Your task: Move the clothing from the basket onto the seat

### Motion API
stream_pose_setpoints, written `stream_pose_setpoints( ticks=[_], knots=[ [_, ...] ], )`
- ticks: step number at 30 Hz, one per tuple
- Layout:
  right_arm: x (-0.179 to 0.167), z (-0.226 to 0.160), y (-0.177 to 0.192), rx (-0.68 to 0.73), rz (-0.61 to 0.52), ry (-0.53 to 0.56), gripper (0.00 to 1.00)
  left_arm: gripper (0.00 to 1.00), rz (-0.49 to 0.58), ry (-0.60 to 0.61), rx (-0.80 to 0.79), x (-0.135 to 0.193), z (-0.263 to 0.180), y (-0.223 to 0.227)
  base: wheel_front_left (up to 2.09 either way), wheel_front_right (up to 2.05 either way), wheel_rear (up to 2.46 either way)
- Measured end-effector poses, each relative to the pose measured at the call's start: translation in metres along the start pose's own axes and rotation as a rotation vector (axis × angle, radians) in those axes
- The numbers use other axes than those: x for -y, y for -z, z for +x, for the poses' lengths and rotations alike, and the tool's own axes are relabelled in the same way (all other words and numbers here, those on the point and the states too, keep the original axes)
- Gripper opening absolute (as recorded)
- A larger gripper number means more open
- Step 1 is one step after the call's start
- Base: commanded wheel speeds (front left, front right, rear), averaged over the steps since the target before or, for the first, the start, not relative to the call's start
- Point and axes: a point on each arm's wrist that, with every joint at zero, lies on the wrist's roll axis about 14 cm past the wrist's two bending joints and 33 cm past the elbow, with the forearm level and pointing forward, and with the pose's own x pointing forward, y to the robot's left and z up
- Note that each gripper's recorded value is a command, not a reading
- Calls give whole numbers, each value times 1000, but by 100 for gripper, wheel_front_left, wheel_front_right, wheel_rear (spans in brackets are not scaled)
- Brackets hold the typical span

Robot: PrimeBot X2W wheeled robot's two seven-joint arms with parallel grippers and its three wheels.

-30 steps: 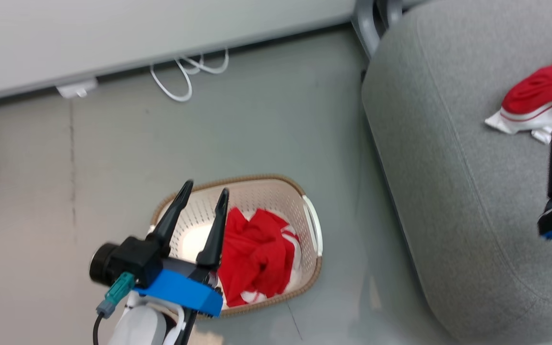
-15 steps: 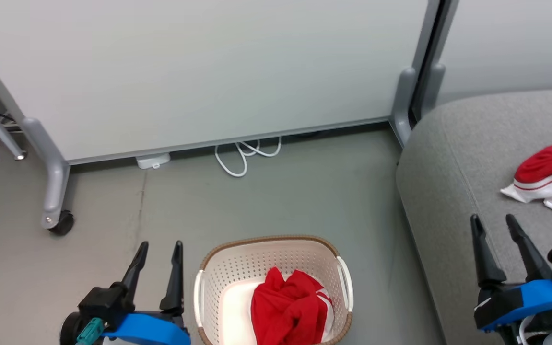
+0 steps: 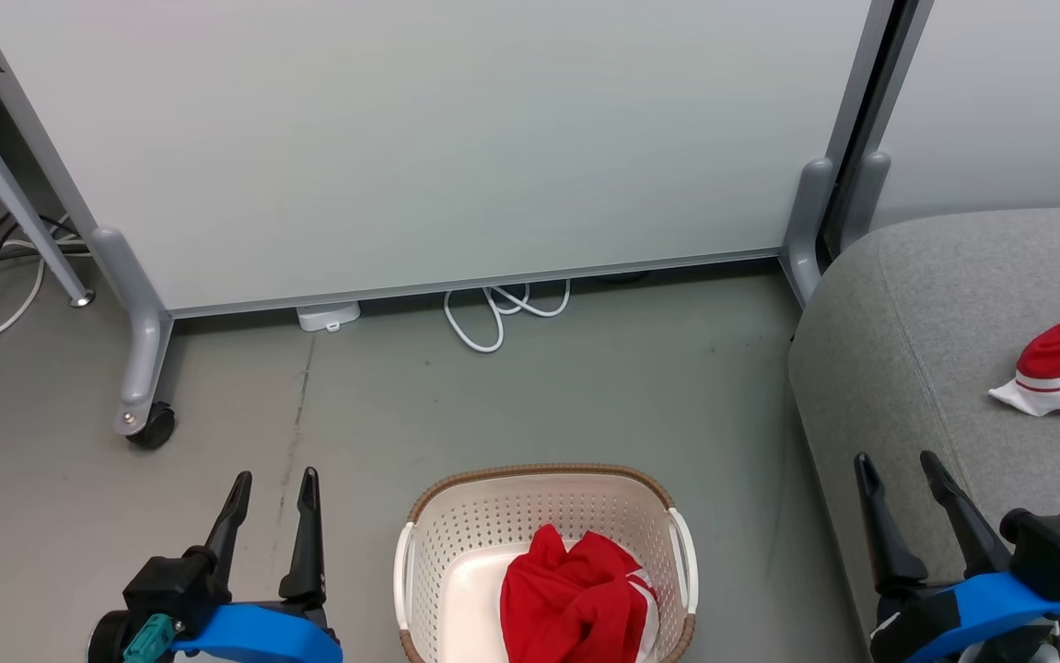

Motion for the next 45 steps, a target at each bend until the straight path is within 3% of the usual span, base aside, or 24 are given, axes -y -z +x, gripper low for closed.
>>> stream_pose_setpoints(
  ticks=[16, 25, 36, 45],
  knots=[
    [-1, 8, 9, -27, 6, 3, 100, 100, 1, 29, -53, 8, 9, 17, 0, 0, 0],
    [2, 47, 12, -10, 13, 1, 100, 100, 3, 125, -141, 31, 58, 48, 0, 0, 0],
    [17, 112, 51, -22, 16, 6, 100, 100, 11, 262, -365, 53, 125, 150, 0, 0, 0],
    [30, 146, 108, -99, -34, -7, 100, 100, 14, 447, -632, 91, 123, 271, 0, 0, 0]
  ],
)
